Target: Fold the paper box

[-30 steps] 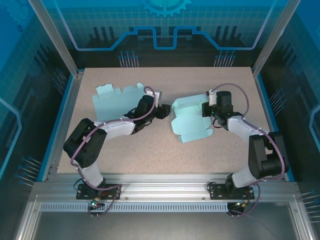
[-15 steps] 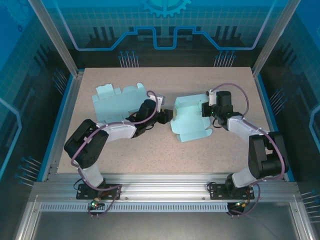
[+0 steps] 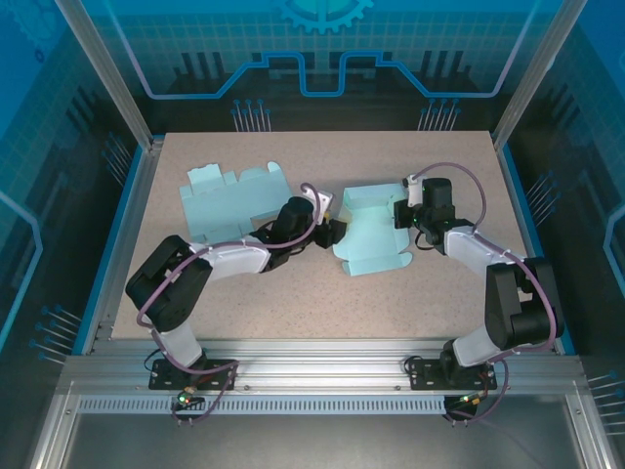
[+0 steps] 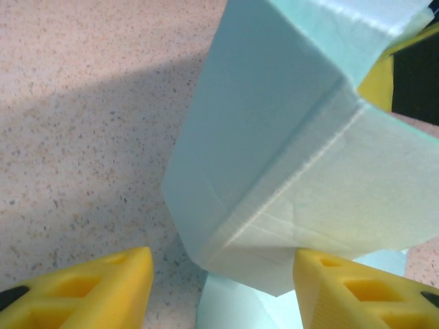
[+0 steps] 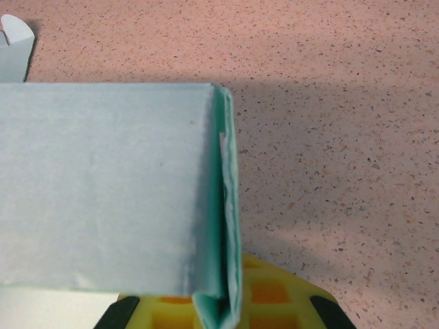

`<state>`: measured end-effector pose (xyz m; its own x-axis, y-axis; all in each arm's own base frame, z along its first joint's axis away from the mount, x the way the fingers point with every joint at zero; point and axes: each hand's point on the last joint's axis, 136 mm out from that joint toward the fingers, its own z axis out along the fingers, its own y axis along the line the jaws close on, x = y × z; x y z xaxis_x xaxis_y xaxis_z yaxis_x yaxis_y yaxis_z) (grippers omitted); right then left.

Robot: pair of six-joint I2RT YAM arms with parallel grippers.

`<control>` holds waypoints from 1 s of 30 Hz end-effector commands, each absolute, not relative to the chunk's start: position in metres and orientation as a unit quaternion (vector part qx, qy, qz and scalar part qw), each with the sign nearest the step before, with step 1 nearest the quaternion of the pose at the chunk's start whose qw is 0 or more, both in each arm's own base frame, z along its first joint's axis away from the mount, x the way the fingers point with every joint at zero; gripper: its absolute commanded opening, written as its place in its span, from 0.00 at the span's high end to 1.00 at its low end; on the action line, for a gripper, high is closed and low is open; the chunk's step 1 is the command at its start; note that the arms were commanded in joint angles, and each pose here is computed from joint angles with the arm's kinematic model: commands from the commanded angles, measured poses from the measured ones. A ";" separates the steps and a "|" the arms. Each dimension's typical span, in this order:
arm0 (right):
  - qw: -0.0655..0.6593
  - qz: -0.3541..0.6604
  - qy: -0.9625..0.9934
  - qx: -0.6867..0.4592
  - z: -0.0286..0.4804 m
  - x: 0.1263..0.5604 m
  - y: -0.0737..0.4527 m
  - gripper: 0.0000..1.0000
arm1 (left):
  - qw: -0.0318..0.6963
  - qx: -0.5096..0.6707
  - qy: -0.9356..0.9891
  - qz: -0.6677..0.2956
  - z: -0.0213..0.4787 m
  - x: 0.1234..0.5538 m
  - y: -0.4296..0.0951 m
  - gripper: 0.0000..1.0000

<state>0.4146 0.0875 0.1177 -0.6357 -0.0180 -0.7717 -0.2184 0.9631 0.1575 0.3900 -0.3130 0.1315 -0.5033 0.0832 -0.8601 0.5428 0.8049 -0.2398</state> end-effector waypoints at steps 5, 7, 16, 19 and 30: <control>0.434 0.135 0.888 -0.067 0.129 0.418 0.093 1.00 | 0.518 0.222 0.797 -0.217 0.159 0.416 -0.327 0.44; 0.434 0.135 0.888 -0.067 0.129 0.418 0.093 1.00 | 0.528 0.219 0.796 -0.201 0.161 0.422 -0.325 0.46; 0.435 0.136 0.887 -0.068 0.130 0.418 0.093 1.00 | 0.568 0.227 0.779 -0.137 0.163 0.443 -0.324 0.54; 0.435 0.137 0.887 -0.069 0.130 0.417 0.094 1.00 | 0.586 0.230 0.766 -0.131 0.170 0.449 -0.327 0.56; 0.435 0.138 0.887 -0.071 0.130 0.418 0.095 1.00 | 0.620 0.244 0.737 -0.116 0.185 0.464 -0.341 0.65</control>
